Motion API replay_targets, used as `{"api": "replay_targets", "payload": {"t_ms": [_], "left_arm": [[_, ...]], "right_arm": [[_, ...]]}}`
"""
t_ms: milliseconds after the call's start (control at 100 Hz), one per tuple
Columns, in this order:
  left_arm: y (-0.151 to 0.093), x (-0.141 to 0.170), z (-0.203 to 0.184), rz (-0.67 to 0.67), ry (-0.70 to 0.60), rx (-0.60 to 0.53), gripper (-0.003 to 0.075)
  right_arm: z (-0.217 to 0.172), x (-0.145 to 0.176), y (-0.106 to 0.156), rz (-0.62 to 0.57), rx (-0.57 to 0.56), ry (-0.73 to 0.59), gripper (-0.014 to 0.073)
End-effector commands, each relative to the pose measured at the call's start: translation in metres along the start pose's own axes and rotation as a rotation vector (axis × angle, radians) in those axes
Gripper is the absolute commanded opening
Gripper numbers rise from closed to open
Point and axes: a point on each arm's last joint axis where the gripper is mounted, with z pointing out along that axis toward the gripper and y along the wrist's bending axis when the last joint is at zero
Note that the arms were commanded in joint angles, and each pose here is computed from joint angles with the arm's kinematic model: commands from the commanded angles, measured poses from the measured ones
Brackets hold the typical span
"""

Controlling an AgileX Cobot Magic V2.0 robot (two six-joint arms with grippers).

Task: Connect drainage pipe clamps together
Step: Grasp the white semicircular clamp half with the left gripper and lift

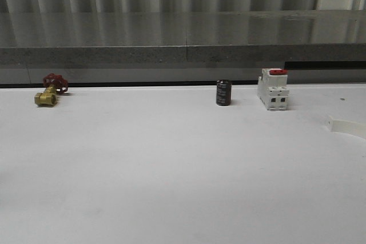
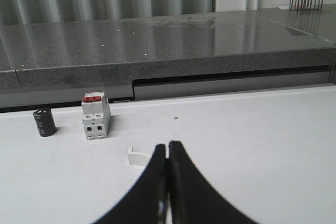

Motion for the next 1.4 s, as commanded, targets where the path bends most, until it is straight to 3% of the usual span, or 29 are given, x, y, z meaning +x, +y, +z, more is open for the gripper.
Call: {"api": "replay_targets", "payload": {"t_ms": [0,480,550,770,870,1080,1390], "left_arm": [[0.0,-0.02,-0.002,-0.021,-0.036,0.013,0.0491],[0.005,-0.051,0.049,-0.027,0.046,0.013,0.0483],[0.005,-0.052,0.05,-0.027,0.043,0.012,0.0411],[0.005,-0.052,0.049,-0.027,0.04,0.012,0.0011],[0.003,-0.054,0.042,-0.026,0.016,0.017,-0.0021],[-0.036,-0.061,0.011,-0.008,-0.104,0.087,-0.0021],[-0.141,-0.054,0.011,0.049,-0.134,0.196,-0.0021]], "right_arm": [[-0.003,-0.013,0.001,-0.014,-0.002,-0.108,-0.0066],[-0.003,-0.013,0.001,-0.014,-0.002,-0.108,-0.0066],[-0.003,-0.013,0.001,-0.014,-0.002,-0.108,-0.0066],[-0.003,-0.013,0.001,-0.014,-0.002,-0.108,-0.0066],[-0.003,-0.013,0.001,-0.014,-0.002,-0.108,-0.0066],[-0.003,-0.013,0.001,-0.014,-0.002,-0.108,-0.0066],[-0.003,-0.013,0.001,-0.014,-0.002,-0.108,-0.0066]]}}
